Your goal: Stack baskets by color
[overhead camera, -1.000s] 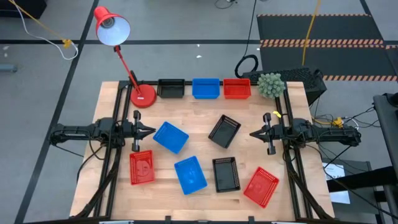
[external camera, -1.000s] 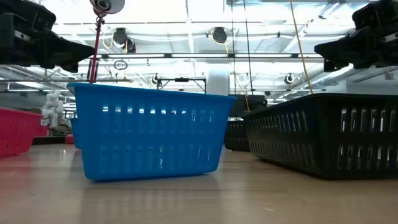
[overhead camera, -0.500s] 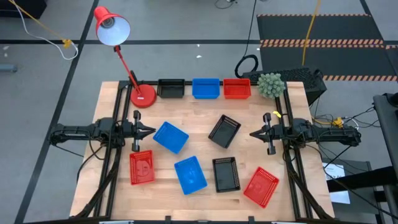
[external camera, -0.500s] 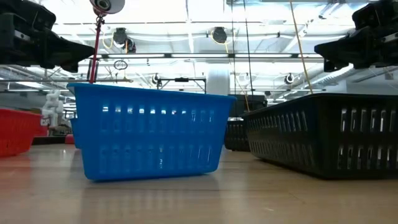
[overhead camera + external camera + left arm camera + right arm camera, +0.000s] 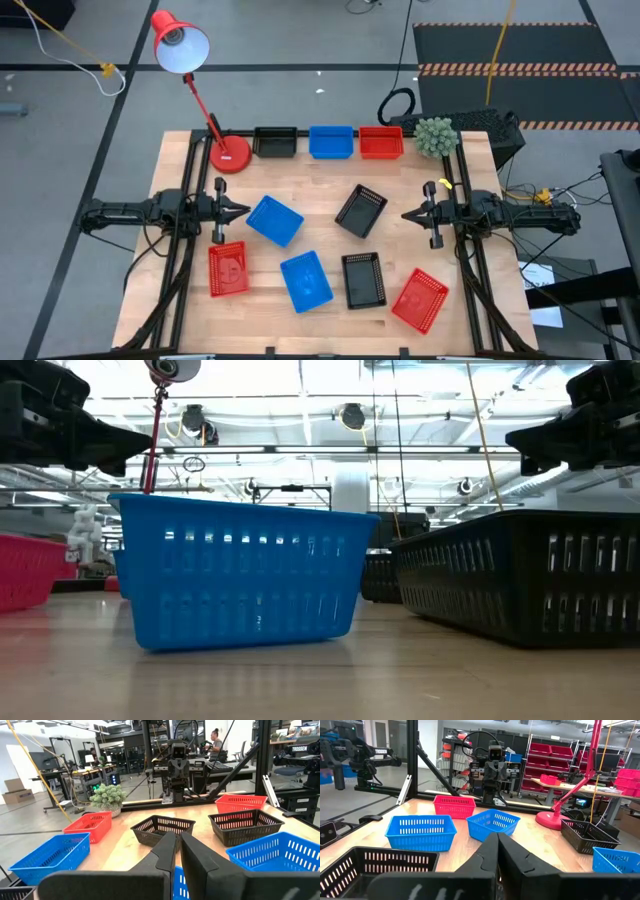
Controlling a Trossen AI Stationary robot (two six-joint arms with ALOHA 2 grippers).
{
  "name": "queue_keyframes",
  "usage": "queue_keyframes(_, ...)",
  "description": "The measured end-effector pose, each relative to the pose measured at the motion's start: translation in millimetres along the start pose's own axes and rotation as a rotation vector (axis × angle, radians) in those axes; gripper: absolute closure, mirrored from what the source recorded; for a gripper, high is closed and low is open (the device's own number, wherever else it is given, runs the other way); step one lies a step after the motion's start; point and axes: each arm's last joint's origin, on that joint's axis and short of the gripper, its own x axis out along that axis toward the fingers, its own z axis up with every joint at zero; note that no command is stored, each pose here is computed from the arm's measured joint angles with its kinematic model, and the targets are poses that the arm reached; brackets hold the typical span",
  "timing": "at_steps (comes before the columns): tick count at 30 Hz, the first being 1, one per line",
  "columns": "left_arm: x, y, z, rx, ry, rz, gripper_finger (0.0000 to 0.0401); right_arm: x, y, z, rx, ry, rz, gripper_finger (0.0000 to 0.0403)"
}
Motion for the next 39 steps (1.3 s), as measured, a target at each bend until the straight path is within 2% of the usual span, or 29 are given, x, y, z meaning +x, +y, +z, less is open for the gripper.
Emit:
queue_keyframes(13,0,0,0,0.0,0.0,0.0,0.037,0,0,0,0.031,-0.001,-0.002,0.0403)
queue_keyframes(19,0,0,0,0.0,0.0,0.0,0.037,0,0,0,0.11,0.022,-0.004,0.0403)
queue_keyframes(29,0,0,0,0.0,0.0,0.001,0.037,3,-7,57,0.131,-0.004,-0.006,0.0403)
queue_keyframes(39,0,0,0,0.0,0.0,0.0,0.037,21,-15,116,0.178,0.114,-0.003,0.0403)
